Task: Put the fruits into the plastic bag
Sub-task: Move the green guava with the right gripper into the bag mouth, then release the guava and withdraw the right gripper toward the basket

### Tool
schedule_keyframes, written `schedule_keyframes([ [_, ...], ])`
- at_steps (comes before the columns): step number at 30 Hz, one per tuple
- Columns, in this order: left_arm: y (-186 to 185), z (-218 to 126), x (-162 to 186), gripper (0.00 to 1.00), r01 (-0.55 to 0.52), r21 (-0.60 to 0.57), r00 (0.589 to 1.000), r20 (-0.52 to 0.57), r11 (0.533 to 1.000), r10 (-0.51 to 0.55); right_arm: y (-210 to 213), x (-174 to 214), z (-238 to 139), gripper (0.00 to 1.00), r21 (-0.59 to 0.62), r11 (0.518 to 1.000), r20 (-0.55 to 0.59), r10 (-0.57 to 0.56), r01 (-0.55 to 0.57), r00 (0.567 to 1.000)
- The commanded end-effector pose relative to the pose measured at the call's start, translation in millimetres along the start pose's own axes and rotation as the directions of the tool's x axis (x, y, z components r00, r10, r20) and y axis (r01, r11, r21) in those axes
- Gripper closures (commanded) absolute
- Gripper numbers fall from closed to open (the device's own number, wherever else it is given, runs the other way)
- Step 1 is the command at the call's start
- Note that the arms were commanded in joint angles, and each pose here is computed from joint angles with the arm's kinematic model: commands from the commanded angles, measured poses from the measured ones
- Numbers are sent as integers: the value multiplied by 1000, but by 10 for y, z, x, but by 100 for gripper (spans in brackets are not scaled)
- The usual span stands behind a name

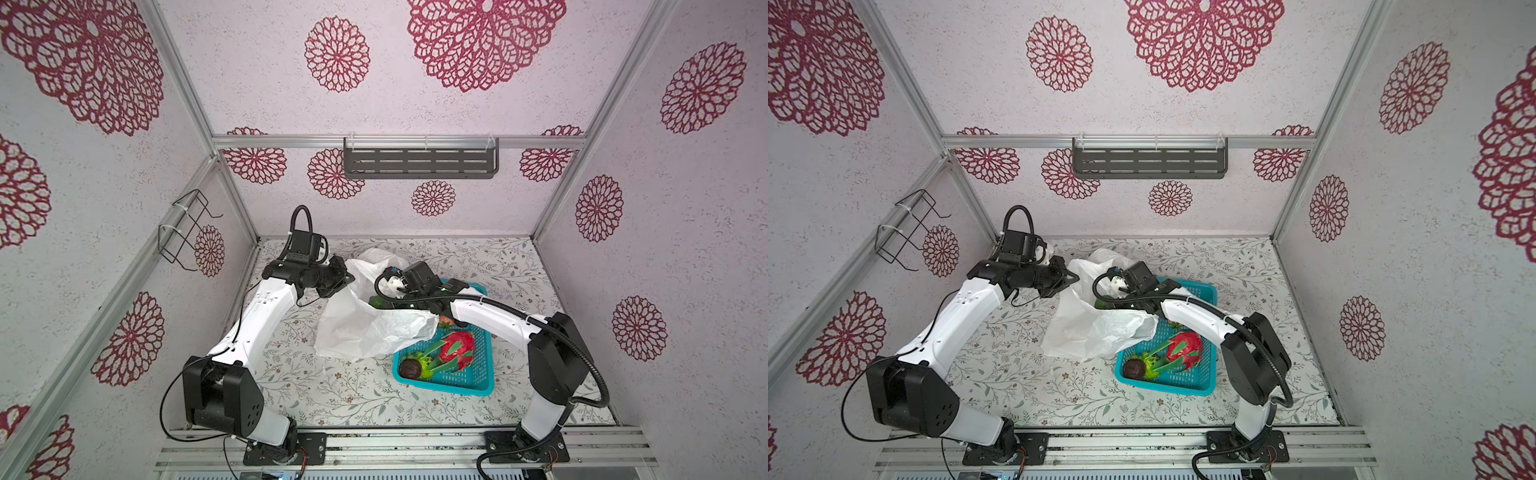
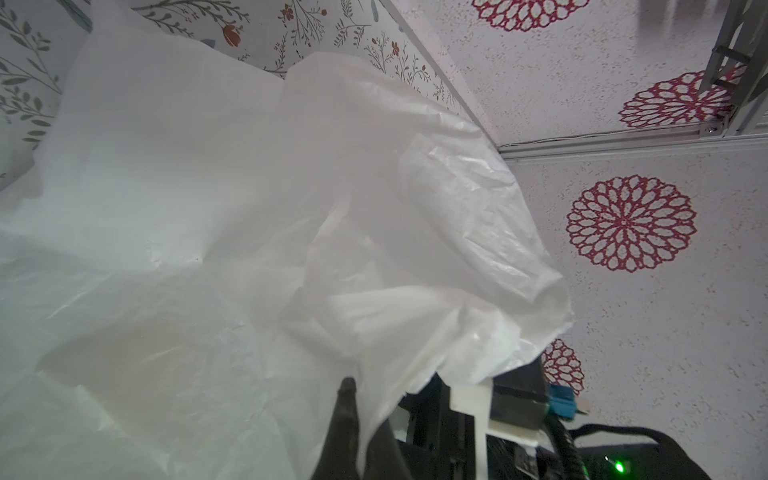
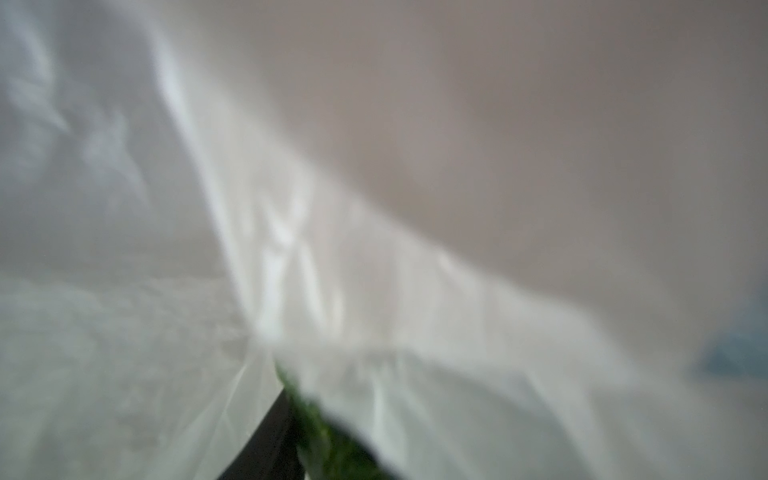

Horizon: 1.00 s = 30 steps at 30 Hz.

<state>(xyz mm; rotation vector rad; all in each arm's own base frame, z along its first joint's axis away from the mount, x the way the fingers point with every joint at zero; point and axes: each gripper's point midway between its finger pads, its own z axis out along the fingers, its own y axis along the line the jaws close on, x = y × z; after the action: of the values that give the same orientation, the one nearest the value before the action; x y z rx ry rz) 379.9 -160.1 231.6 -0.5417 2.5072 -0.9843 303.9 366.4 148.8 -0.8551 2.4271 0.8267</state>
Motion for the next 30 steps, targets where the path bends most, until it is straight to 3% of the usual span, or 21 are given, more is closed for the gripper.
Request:
schedule_keyframes([
  [1, -31, -62, -1, 100, -12, 10, 1000, 26, 1000, 12, 20, 31, -53, 49, 7, 1000, -10, -24, 24, 1000],
  [4, -19, -38, -3, 100, -10, 7, 1000, 22, 1000, 10, 0, 9, -123, 28, 32, 999, 15, -31, 31, 999],
  [8, -13, -28, -12, 100, -10, 5, 1000, 24, 1000, 10, 12, -121, -307, 17, 67, 996, 71, -58, 53, 996],
  [18, 39, 23, 5, 100, -1, -8, 1000, 12, 1000, 1, 50, -490, -912, 16, 104, 992, 225, -88, 66, 970],
  [25, 62, 34, 12, 100, -2, -15, 1000, 12, 1000, 2, -293, -585, -1317, 15, 111, 991, 381, 23, -70, 924],
  [30, 64, 37, 13, 100, -1, -16, 1000, 11, 1000, 1, -797, -460, -1504, 15, 173, 953, 480, 139, -249, 866],
])
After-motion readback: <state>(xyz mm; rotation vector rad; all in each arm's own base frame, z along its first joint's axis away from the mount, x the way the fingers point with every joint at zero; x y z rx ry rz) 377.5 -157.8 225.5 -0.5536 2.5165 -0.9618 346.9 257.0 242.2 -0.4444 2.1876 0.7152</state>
